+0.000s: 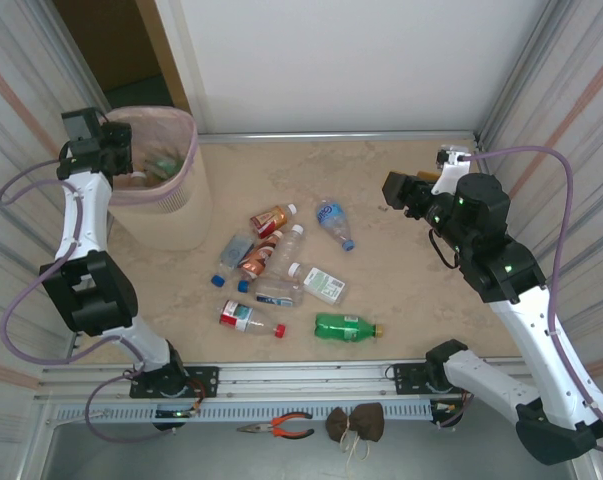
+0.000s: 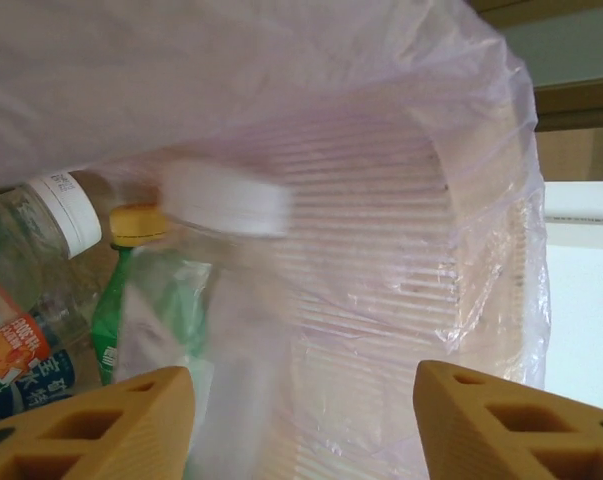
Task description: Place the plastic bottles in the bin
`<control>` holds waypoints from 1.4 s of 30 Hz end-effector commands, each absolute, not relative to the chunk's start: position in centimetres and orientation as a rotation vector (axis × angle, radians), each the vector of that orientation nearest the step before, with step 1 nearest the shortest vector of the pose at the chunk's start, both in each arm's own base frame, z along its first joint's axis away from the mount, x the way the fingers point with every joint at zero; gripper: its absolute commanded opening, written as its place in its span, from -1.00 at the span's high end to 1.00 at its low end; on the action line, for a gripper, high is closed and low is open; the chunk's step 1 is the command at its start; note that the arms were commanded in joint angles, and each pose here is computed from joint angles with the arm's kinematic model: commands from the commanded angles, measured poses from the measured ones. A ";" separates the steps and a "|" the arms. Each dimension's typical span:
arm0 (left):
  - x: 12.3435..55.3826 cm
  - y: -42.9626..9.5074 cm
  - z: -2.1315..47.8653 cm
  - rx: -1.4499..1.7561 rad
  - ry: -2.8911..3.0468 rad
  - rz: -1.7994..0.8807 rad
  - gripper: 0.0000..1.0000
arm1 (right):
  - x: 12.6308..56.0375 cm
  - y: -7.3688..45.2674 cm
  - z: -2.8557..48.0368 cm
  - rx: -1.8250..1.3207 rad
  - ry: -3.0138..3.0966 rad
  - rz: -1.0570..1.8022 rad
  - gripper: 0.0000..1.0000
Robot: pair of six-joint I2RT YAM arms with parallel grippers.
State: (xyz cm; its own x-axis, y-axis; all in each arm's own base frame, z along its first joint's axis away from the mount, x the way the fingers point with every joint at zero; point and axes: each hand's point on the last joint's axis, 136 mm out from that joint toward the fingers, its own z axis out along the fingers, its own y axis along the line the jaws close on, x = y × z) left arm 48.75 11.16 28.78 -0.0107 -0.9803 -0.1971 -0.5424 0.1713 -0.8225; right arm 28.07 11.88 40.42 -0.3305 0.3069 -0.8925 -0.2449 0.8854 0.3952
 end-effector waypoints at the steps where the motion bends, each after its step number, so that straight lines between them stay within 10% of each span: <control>1: 48.4 10.8 27.8 -1.531 1.672 -0.700 -0.33 | 28.1 11.5 40.4 0.051 1.826 0.545 -0.42; 26: 43.6 6.4 40.2 -0.972 1.652 -0.822 -0.32 | 30.1 12.8 37.1 -0.017 1.948 0.518 -0.44; 42: 37.2 0.4 38.7 -0.491 1.812 -0.860 -0.23 | 34.0 15.5 23.9 -0.171 2.354 0.413 -0.42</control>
State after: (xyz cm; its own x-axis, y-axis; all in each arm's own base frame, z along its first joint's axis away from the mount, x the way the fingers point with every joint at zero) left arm 38.46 2.06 38.68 -0.3384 -0.7531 -0.5642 -0.0513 0.6135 -0.7880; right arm 34.29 15.46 27.00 -0.6660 0.0599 -0.7436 -0.2232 0.9351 0.2753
